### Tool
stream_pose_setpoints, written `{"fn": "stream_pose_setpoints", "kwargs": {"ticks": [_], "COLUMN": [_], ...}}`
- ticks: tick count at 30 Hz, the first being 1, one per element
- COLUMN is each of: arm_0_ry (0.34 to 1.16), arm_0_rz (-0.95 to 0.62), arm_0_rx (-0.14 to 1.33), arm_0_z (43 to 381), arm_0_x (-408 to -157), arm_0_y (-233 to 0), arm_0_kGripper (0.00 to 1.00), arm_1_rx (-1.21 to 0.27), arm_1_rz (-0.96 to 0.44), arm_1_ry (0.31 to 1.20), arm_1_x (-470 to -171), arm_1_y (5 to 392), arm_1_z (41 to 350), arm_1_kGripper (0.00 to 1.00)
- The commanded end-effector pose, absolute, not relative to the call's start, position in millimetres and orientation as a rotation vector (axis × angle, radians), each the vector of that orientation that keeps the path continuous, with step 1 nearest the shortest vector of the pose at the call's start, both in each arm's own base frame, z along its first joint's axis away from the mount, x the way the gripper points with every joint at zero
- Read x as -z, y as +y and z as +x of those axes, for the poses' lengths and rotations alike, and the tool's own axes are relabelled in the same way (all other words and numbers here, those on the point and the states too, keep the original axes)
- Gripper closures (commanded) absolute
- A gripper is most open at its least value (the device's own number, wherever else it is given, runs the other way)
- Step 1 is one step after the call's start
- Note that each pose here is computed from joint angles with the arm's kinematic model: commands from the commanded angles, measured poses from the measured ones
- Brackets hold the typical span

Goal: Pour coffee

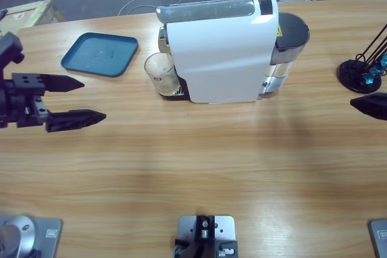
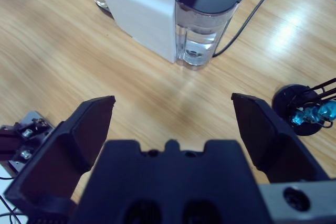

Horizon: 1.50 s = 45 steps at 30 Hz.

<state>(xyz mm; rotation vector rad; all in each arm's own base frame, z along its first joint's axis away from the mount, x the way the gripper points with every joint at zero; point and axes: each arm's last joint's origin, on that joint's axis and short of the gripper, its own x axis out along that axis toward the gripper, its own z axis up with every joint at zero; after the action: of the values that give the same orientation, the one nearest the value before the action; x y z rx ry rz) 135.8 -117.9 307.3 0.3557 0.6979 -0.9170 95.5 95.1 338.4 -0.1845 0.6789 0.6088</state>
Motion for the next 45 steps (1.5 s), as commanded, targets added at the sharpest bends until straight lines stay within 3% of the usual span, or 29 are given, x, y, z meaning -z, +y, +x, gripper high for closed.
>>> {"fn": "stream_pose_setpoints", "kwargs": {"ticks": [1,14,35,45], "arm_0_ry": [0.659,0.596,0.644,0.599], "arm_0_rz": [0.345,0.326,0.330,0.362], "arm_0_rx": [0.893,0.873,0.871,0.897], "arm_0_z": [128.2,143.1,147.8,146.5], "arm_0_x": [-315.1,-341.1,-335.2,-341.3], "arm_0_y": [-110.0,-116.2,-119.6,-118.9], "arm_0_kGripper": [0.000,0.000,0.000,0.000], "arm_1_rx": [-0.634,-0.635,-0.625,-0.623], "arm_1_rz": [-0.208,-0.219,-0.238,-0.242], "arm_1_ry": [0.703,0.718,0.740,0.751], "arm_1_x": [-330.1,-327.7,-321.5,-318.0], "arm_1_y": [91.6,91.9,91.2,90.6], "arm_1_z": [89.3,88.8,88.1,87.5], "arm_1_kGripper": [0.000,0.000,0.000,0.000]}}
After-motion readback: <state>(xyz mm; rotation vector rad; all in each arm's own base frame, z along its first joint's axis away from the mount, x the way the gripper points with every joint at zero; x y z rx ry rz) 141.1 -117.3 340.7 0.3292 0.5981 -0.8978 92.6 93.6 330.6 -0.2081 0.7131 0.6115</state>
